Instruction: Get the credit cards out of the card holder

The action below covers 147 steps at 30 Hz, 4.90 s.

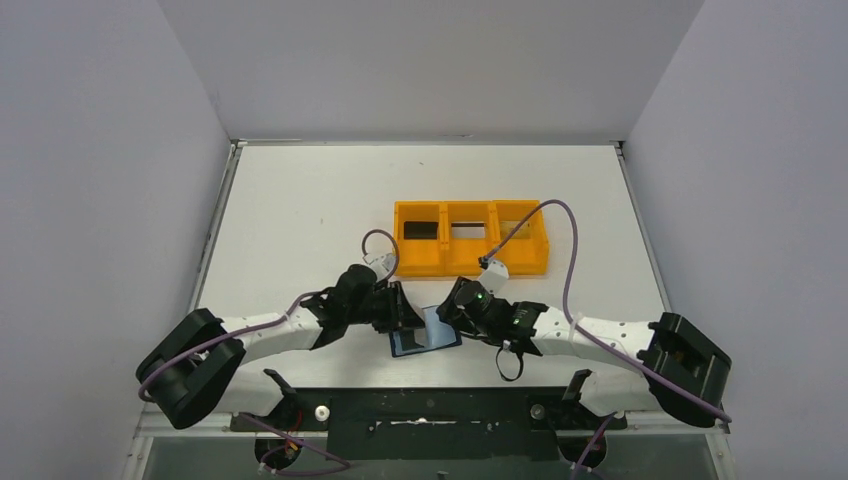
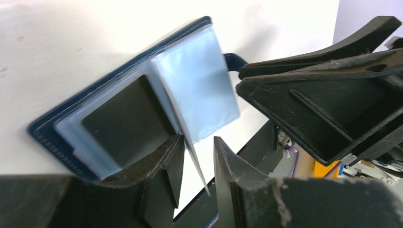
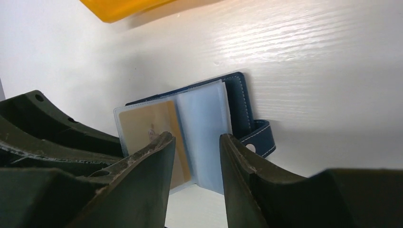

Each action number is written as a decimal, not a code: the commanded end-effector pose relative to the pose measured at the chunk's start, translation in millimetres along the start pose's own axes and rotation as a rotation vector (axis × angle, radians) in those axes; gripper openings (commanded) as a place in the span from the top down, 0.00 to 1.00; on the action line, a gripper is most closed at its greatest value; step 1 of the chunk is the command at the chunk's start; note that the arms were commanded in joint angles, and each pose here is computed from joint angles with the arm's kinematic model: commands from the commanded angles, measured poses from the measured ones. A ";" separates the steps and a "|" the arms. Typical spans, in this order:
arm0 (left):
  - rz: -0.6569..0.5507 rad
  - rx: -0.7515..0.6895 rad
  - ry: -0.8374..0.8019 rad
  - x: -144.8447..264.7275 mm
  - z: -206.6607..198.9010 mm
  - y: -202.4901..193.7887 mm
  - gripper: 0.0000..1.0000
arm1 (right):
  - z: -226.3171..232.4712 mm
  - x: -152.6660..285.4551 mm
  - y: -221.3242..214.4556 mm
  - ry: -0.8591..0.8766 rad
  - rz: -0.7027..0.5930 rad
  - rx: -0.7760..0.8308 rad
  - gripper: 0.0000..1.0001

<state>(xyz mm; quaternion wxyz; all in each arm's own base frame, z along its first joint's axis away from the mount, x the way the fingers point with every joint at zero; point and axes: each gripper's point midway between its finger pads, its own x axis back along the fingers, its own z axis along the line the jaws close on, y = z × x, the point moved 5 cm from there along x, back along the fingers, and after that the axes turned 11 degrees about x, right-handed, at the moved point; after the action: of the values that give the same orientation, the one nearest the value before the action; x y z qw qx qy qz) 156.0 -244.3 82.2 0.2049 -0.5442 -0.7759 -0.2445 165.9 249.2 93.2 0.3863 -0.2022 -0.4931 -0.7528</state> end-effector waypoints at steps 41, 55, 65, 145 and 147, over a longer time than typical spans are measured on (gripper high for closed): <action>-0.162 -0.096 0.120 4.6 -26.1 1.8 0.54 | 2.3 34.9 17.0 0.071 -0.146 -0.071 0.61; -0.239 -0.050 0.079 26.4 -22.5 12.5 0.52 | 2.1 4.3 -18.3 -0.090 0.041 0.011 0.70; -0.186 -0.103 0.029 22.3 -35.8 11.0 0.51 | -1.5 9.9 -18.1 -0.184 0.034 0.056 0.69; -0.067 -0.054 0.159 -14.5 -4.3 -7.2 0.98 | -54.6 -9.0 -45.5 -0.324 0.122 -0.019 0.82; -0.069 -0.056 0.165 -12.6 -3.9 -6.1 0.98 | -55.1 -7.7 -44.6 -0.330 0.119 -0.018 0.83</action>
<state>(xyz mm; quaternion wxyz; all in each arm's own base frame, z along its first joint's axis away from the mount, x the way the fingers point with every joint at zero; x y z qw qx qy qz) 147.9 -259.9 66.3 0.2606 -0.5112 -0.7630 -0.2976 150.4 247.6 57.5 0.3711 -0.2955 -0.4754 -0.7409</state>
